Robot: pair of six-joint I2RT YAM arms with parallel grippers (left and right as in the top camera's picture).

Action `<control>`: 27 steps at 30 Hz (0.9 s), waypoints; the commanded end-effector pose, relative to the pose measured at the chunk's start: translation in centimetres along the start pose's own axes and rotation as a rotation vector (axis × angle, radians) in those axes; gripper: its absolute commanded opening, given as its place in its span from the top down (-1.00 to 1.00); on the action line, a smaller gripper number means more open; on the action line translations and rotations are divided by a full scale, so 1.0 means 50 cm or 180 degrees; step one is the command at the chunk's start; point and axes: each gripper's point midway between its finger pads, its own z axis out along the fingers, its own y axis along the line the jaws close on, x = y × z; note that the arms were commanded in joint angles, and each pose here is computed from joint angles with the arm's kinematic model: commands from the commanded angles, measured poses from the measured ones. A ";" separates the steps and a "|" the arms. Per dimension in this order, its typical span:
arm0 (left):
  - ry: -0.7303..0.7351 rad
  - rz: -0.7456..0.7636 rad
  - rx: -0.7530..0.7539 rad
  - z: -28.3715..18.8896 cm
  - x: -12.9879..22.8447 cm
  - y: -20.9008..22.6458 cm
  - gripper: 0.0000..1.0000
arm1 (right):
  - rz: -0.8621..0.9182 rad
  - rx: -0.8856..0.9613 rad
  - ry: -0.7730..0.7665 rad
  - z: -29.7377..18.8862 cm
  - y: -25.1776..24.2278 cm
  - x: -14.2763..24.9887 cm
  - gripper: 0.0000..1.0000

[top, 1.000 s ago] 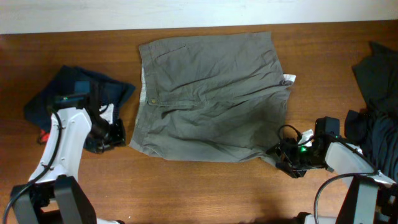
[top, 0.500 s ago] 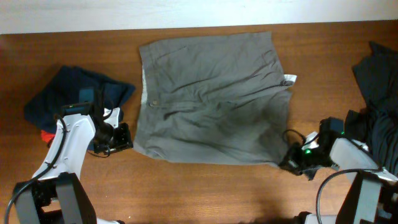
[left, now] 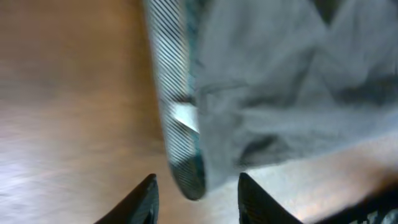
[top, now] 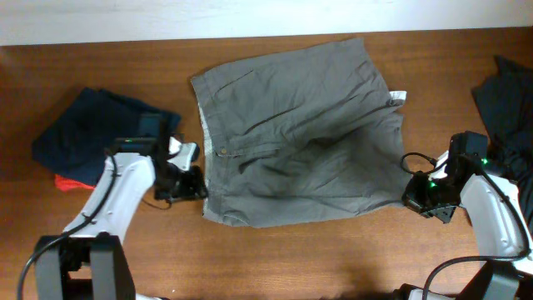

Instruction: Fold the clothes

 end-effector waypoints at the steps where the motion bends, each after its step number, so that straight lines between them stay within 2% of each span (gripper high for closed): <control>1: 0.0209 -0.0178 0.0078 0.029 0.049 -0.021 0.05 | -0.0028 0.0101 -0.0086 -0.010 -0.012 -0.009 0.92; 6: 0.0426 -0.0655 0.0033 0.076 0.109 -0.004 -0.20 | -0.0029 0.0100 -0.0090 -0.010 -0.011 -0.010 0.92; 11: 0.0457 -0.1009 0.0005 0.103 0.131 0.007 -0.20 | -0.0028 0.0101 -0.0087 -0.010 -0.012 -0.010 0.92; 18: 0.0066 -0.0869 0.0042 0.109 0.071 0.010 -0.19 | -0.0029 0.0100 -0.0089 -0.010 -0.012 -0.010 0.92; 20: 0.0049 -0.0864 0.0025 0.110 0.069 0.012 -0.04 | -0.0080 0.0076 -0.0081 -0.010 -0.009 -0.009 0.92; 23: 0.0019 -0.0854 0.0011 0.110 0.065 0.014 0.04 | -0.0086 0.0056 -0.0078 -0.010 -0.007 -0.009 0.92; 27: 0.0056 -0.0868 0.0052 0.109 0.070 0.009 0.36 | -0.0087 0.0057 -0.0076 -0.010 -0.007 -0.008 0.92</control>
